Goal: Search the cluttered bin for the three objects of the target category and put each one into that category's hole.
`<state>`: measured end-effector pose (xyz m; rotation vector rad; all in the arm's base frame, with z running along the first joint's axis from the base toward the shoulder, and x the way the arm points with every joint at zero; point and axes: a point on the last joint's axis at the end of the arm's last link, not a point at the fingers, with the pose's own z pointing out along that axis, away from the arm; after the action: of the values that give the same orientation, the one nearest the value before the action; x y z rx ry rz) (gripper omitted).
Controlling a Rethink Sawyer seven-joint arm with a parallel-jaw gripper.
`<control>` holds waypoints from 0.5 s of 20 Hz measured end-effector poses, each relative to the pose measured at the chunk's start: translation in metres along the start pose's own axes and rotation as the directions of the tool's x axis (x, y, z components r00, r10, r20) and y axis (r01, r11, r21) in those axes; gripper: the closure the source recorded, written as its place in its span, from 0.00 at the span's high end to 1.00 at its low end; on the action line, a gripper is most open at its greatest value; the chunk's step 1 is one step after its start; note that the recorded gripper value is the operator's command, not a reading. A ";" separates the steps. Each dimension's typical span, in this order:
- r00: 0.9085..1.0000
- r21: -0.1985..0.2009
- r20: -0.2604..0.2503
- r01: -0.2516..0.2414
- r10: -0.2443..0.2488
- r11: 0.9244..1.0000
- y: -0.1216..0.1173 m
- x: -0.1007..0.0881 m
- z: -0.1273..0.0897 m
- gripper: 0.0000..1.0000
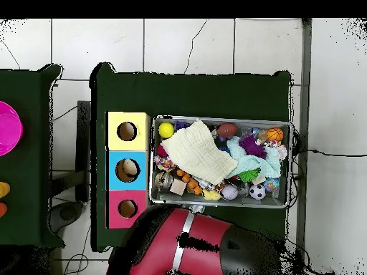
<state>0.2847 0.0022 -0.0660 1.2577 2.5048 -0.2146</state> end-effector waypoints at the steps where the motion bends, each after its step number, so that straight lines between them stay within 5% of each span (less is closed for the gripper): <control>1: 1.000 0.002 0.000 0.000 0.000 1.000 0.000 0.000 0.000 0.00; 7: 0.999 0.054 -0.037 -0.009 0.011 0.999 0.003 0.003 -0.005 0.00; 10: 0.990 0.133 -0.138 0.000 0.018 0.991 -0.001 0.016 -0.027 0.00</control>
<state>0.2688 0.0212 -0.0464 1.3795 2.6402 -0.3060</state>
